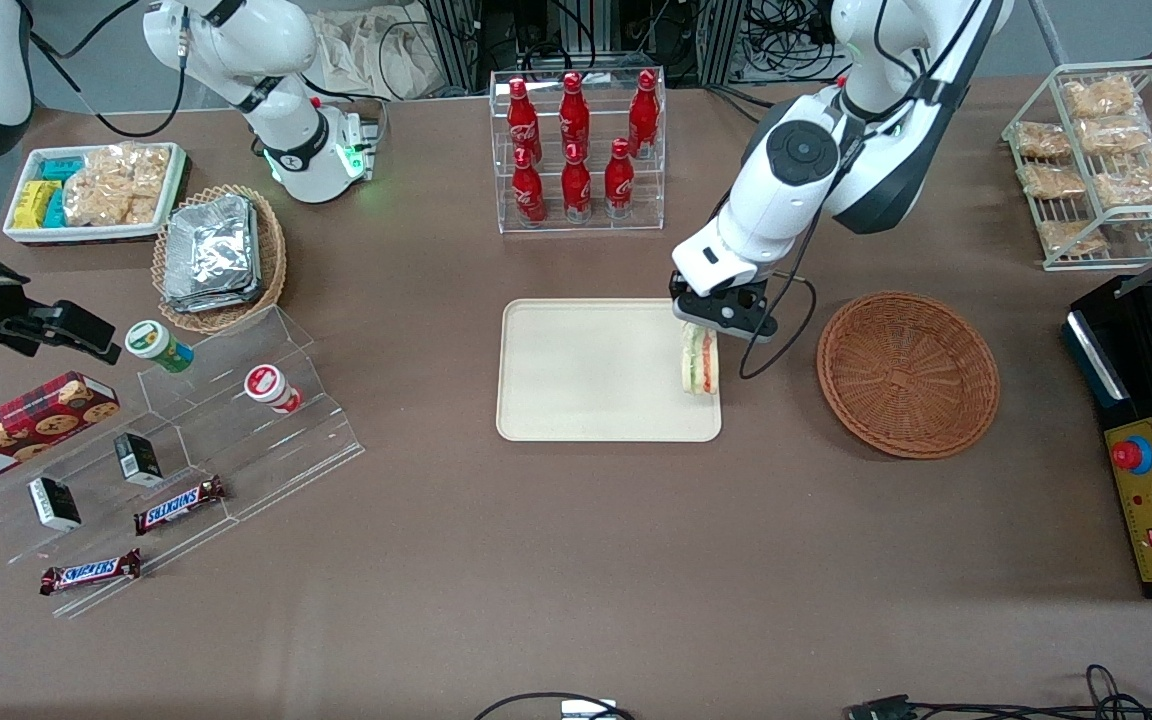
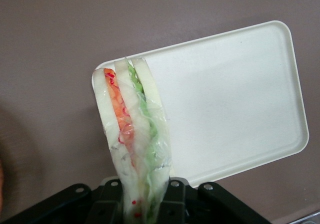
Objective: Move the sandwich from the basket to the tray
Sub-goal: 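Carry the held sandwich with the left gripper over the cream tray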
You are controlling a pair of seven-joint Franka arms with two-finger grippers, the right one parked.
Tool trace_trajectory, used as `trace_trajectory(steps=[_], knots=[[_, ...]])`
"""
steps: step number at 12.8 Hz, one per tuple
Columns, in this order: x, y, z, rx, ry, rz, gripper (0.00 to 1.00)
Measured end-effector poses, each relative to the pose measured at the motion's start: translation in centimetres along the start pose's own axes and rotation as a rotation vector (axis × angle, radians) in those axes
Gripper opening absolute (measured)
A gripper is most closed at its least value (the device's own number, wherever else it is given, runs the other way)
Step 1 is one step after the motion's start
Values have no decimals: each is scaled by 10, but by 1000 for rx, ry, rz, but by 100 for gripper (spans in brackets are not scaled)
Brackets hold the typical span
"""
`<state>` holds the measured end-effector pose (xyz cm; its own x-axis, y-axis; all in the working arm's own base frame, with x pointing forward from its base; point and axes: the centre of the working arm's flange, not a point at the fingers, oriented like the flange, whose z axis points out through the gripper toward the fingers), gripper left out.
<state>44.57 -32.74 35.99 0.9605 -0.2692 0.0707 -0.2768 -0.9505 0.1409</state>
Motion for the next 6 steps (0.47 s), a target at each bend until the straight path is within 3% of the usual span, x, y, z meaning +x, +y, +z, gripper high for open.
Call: trace_trajectory(steps=[2, 6], knots=[[-1, 5, 19, -1, -16, 10, 21], [-3, 10, 57, 56, -15, 2, 21]])
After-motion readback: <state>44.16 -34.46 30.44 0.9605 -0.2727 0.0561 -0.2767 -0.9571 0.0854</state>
